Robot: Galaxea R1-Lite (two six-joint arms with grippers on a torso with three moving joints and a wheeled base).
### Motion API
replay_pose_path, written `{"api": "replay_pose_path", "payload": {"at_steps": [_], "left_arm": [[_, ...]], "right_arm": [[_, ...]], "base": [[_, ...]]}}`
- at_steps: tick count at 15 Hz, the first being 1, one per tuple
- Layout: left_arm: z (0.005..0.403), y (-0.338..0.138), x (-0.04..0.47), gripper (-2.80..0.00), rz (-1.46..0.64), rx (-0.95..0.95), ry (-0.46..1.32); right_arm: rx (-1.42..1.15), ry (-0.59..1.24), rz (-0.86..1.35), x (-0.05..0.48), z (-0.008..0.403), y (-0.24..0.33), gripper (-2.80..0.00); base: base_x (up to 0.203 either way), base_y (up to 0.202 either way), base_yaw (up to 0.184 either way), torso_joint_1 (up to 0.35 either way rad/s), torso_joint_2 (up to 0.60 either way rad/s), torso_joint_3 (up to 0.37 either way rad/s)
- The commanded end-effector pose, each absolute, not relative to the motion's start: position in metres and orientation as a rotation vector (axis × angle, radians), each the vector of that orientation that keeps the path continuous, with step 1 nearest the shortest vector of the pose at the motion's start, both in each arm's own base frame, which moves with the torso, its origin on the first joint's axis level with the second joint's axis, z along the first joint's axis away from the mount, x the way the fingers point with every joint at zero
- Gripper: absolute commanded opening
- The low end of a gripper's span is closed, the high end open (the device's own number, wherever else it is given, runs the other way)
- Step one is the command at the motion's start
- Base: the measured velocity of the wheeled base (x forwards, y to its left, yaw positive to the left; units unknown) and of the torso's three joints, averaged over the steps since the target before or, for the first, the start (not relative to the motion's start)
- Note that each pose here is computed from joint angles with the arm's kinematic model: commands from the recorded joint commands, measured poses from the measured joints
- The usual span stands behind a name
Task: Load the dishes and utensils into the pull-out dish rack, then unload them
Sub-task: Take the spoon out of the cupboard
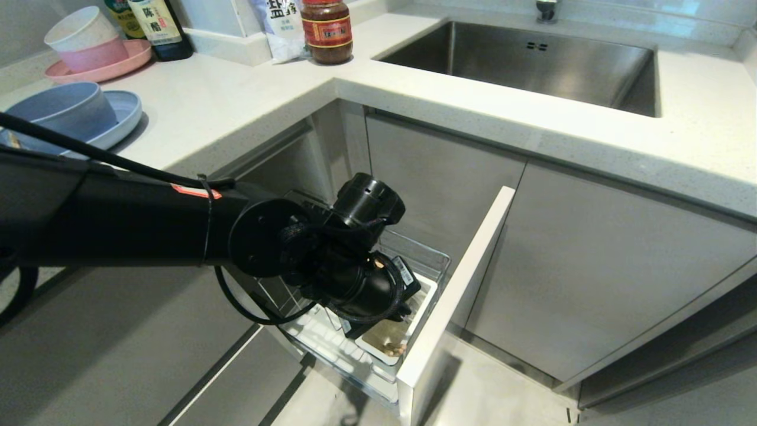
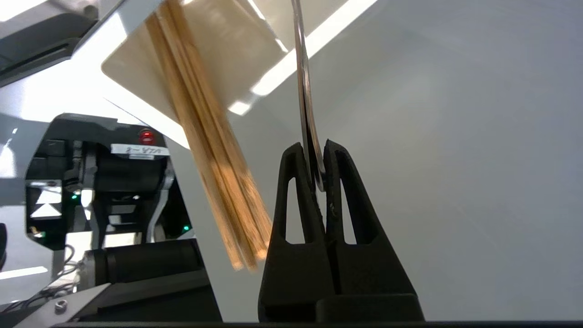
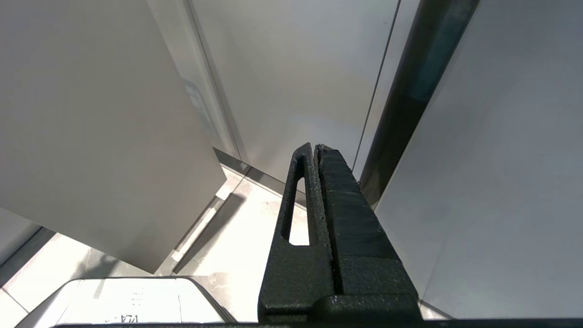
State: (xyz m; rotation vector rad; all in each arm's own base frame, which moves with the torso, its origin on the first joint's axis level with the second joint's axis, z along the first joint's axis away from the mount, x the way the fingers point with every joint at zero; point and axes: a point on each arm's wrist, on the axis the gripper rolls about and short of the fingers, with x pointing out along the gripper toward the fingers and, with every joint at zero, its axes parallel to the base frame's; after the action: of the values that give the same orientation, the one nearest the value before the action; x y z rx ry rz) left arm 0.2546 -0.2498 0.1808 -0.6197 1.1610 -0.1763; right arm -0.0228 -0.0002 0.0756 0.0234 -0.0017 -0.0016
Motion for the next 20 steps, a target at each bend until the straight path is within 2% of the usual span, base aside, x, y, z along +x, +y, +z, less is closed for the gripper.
{"api": "replay_pose_path", "payload": {"at_steps": [1,2,20], "left_arm": [[0.1702,-0.2516,0.2592,-0.97,-0.153,-0.603,1.184],[0.1703,-0.2512,0.2597,0.00,-0.152,-0.603,1.182],[0.1658,-0.2520,0.2637,0.00,-0.141,-0.602,1.189]], "right_arm": [[0.025,-0.005,-0.001,-0.0230,0.0751,-0.0002,-2.80],[0.023,-0.005,-0.001,-0.0230,0.0751,-0.0002,-2.80],[0.025,-0.005,-0.001,-0.0230,0.0751,-0.0002,-2.80]], "base": [[0.000,0.000,0.000,0.000,0.00,0.000],[0.000,0.000,0.000,0.000,0.00,0.000],[0.000,0.000,0.000,0.000,0.00,0.000]]}}
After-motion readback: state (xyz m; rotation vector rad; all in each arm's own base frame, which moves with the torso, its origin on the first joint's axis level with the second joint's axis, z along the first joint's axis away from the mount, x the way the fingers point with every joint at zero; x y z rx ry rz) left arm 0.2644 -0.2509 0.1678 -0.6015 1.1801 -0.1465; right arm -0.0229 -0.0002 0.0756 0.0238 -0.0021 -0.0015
